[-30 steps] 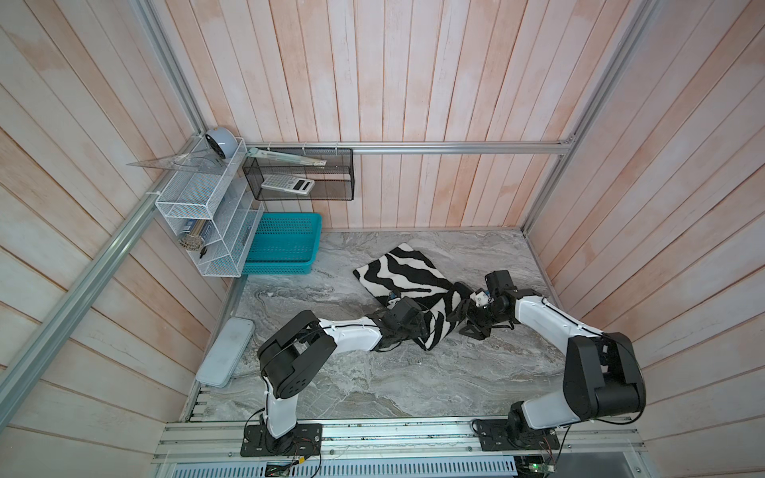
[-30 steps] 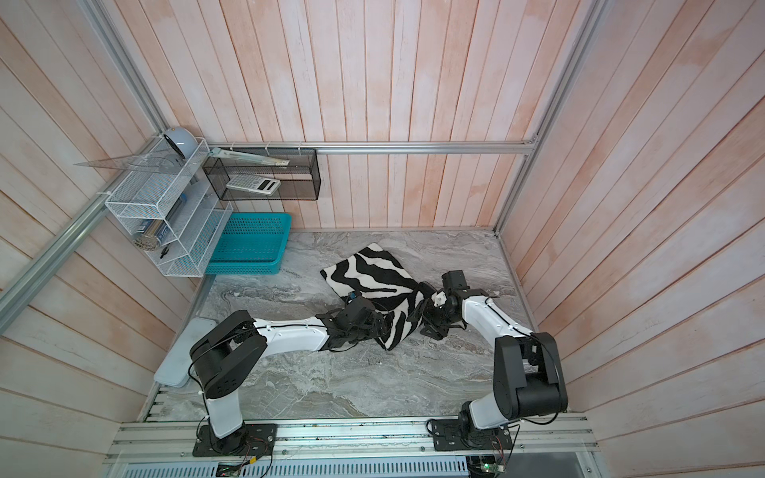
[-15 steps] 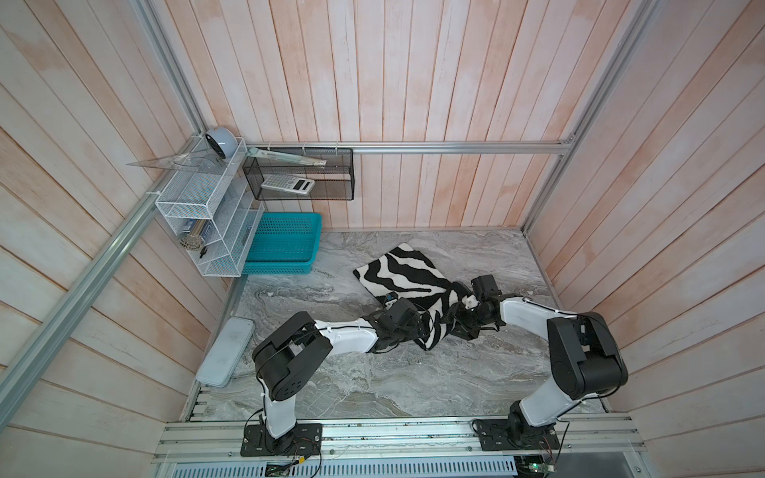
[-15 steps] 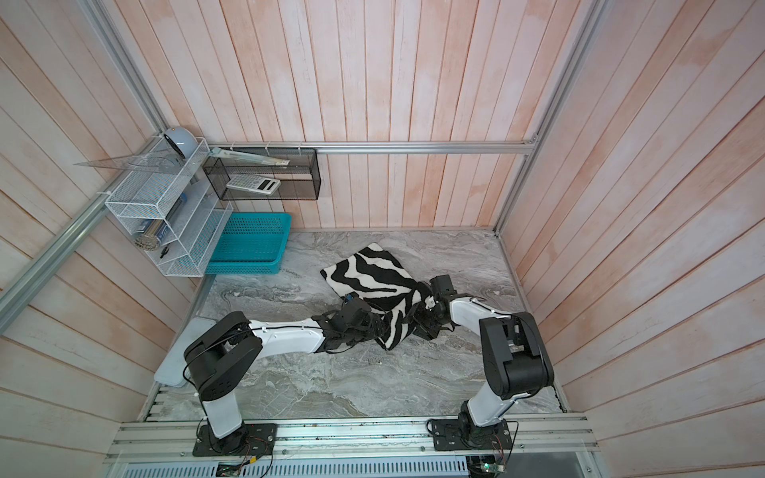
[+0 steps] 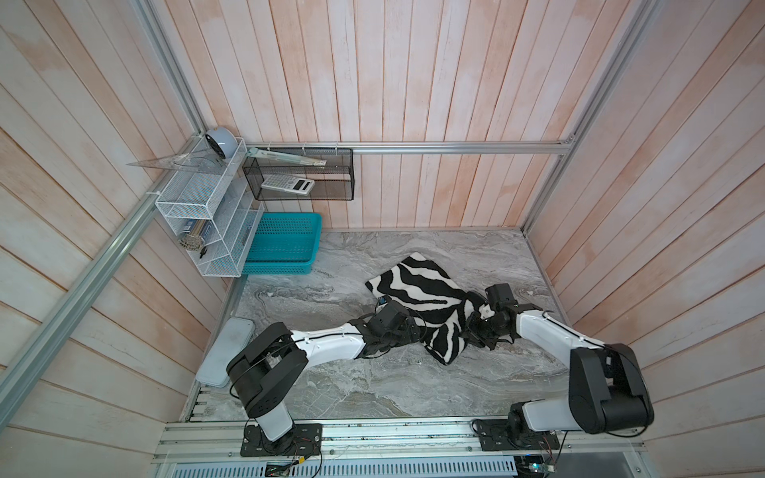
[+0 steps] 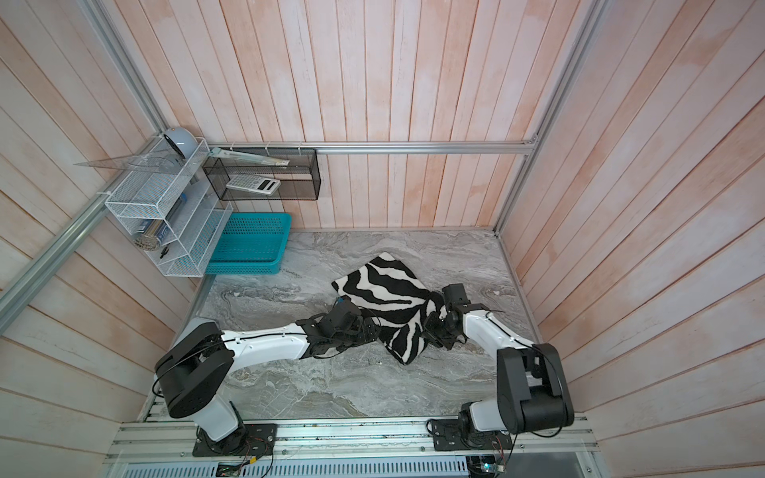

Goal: Roll up the pillowcase
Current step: Roll the pillowcase at the center of the board.

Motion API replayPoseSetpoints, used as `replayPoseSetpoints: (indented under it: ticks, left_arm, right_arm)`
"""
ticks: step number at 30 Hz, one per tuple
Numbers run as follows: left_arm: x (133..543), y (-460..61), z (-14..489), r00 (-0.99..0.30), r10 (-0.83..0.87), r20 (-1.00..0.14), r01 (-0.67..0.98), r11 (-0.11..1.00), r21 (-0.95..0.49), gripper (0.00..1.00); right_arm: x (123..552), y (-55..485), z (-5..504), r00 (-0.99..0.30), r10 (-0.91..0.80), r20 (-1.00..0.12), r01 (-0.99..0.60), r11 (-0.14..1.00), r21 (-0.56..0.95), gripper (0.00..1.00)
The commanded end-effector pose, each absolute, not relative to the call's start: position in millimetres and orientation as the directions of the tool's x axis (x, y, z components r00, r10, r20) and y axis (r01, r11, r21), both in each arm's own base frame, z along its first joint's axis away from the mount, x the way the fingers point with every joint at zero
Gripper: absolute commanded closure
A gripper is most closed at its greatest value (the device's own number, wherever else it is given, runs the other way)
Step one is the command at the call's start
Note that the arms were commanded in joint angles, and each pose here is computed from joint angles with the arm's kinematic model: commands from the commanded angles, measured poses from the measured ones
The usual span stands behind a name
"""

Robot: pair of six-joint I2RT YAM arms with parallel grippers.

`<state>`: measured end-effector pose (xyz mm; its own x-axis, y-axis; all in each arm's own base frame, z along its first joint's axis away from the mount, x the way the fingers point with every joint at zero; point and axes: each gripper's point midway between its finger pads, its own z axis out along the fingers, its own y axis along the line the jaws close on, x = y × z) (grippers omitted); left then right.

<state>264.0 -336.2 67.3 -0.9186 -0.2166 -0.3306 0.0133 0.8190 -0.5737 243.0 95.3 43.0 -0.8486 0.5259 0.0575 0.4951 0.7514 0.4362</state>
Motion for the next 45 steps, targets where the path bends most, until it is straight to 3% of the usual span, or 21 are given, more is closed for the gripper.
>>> replayPoseSetpoints:
  ticks: [1,3,7,10,20,31,40,45]
  left_arm:
    - [260,-325,64,-0.914,-0.216,-0.342,0.01,0.833,-0.552,0.11]
    - [259,-327,63,-0.916,-0.219,-0.336,0.009,0.827,-0.562,0.11]
    - [257,-331,58,-0.922,-0.216,-0.321,0.007,0.82,-0.572,0.11]
    - [257,-333,57,-0.925,-0.213,-0.315,0.008,0.817,-0.577,0.1]
    - [259,-338,55,-0.927,-0.211,-0.309,0.007,0.817,-0.577,0.11]
    - [261,-335,54,-0.929,-0.201,-0.31,0.008,0.826,-0.563,0.11]
    - [269,-327,57,-0.923,-0.231,-0.306,-0.013,0.816,-0.578,0.11]
    - [285,-316,81,-0.888,-0.264,-0.375,-0.003,0.822,-0.57,0.11]
  right_arm:
    - [197,77,41,-0.85,0.51,0.132,0.524,0.788,0.325,0.75]
    - [196,76,46,-0.856,0.502,0.127,0.514,0.794,0.326,0.7]
    - [216,82,59,-0.874,0.475,0.107,0.478,0.798,0.367,0.49]
    - [240,91,70,-0.889,0.45,0.086,0.443,0.795,0.415,0.45]
    - [287,131,90,-0.927,0.371,0.049,0.341,0.783,0.52,0.43]
    - [336,149,114,-0.94,0.339,-0.039,0.27,0.809,0.522,0.43]
    - [388,191,101,-0.954,0.297,-0.037,0.227,0.796,0.561,0.43]
    - [414,220,91,-0.962,0.271,-0.042,0.193,0.776,0.6,0.43]
